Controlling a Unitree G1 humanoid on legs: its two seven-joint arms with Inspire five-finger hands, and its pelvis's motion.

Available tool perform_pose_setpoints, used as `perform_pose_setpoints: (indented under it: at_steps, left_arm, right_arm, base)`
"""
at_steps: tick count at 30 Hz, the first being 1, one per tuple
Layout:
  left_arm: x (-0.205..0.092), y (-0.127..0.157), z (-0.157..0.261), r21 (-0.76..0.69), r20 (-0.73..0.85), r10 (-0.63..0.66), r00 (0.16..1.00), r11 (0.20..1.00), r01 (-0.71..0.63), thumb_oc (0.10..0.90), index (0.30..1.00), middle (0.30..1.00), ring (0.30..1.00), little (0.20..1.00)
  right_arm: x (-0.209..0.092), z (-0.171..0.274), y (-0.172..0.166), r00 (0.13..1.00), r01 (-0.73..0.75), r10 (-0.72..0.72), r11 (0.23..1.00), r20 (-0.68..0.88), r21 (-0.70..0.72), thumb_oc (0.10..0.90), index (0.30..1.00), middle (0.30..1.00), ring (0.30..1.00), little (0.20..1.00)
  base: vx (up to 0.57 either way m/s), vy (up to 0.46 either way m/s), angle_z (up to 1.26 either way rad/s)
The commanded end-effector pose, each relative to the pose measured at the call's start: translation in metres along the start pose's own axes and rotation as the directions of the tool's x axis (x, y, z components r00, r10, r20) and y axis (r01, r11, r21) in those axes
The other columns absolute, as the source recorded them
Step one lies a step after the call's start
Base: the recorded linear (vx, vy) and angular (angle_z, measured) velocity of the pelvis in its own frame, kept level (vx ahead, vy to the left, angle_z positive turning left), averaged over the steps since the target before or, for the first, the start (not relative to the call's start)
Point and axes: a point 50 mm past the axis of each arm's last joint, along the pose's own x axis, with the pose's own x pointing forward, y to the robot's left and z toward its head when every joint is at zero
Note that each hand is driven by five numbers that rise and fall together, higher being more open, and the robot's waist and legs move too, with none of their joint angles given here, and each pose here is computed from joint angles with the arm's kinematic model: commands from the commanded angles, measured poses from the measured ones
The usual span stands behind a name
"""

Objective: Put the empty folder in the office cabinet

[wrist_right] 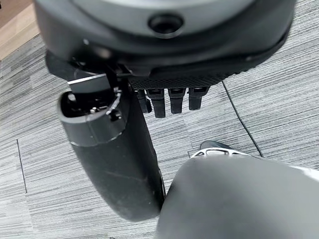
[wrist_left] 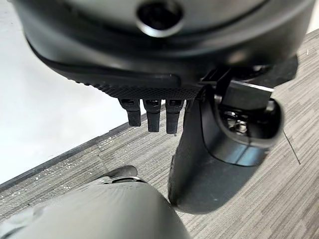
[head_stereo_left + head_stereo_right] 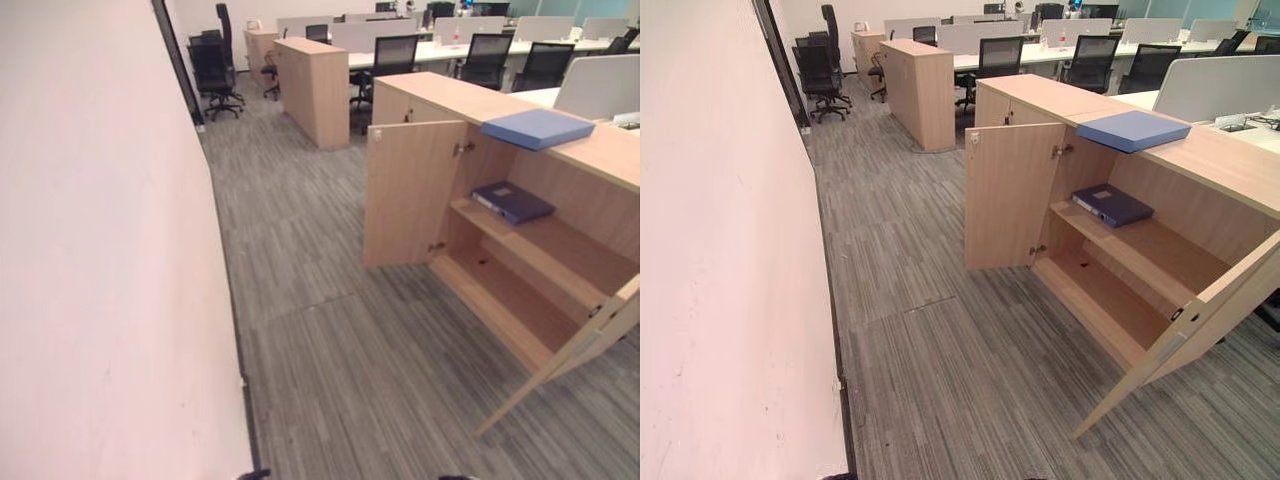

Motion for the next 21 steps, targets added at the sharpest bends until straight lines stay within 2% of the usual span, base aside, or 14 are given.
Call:
perform_pose_setpoints:
  at_steps: [1, 6, 13, 17, 21]
  left_arm:
    - [-0.001, -0.039, -0.008, 0.013, -0.045, -0.115, 0.992, 0.993, 0.116, 0.800, 0.900, 0.900, 0.900, 0.900]
    - [-0.001, -0.042, -0.007, -0.084, -0.027, -0.110, 0.994, 0.991, 0.107, 0.800, 0.900, 0.900, 0.900, 0.900]
    - [-0.004, -0.040, -0.027, -0.126, -0.094, -0.094, 0.991, 0.989, 0.081, 0.800, 0.900, 0.900, 0.900, 0.900]
    - [-0.009, -0.037, -0.048, -0.114, -0.158, -0.088, 0.983, 0.991, 0.070, 0.800, 0.900, 0.900, 0.900, 0.900]
    - [-0.009, -0.033, -0.050, -0.076, -0.158, -0.078, 0.984, 0.995, 0.066, 0.800, 0.900, 0.900, 0.900, 0.900]
  right_arm:
    - [-0.003, -0.002, -0.027, 0.997, 0.067, -0.070, 0.995, -0.038, -0.070, 0.800, 0.900, 0.900, 0.900, 0.900]
    - [-0.005, 0.005, -0.039, 0.993, 0.108, -0.111, 0.990, -0.036, -0.086, 0.800, 0.900, 0.900, 0.900, 0.900]
    - [-0.004, 0.009, -0.036, 0.994, 0.107, -0.109, 0.993, -0.028, -0.055, 0.800, 0.900, 0.900, 0.900, 0.900]
    - [-0.004, -0.005, -0.032, 0.994, 0.083, -0.087, 0.995, -0.064, -0.061, 0.800, 0.900, 0.900, 0.900, 0.900]
    - [-0.005, -0.018, -0.029, 0.992, 0.061, -0.069, 0.995, -0.103, -0.080, 0.800, 0.900, 0.900, 0.900, 0.900]
  base:
    - [0.00, -0.203, -0.16]
    - [0.03, -0.049, -0.14]
    - [0.15, 0.053, 0.05]
    - [0.32, 0.081, -0.42]
    - [0.37, 0.164, -0.46]
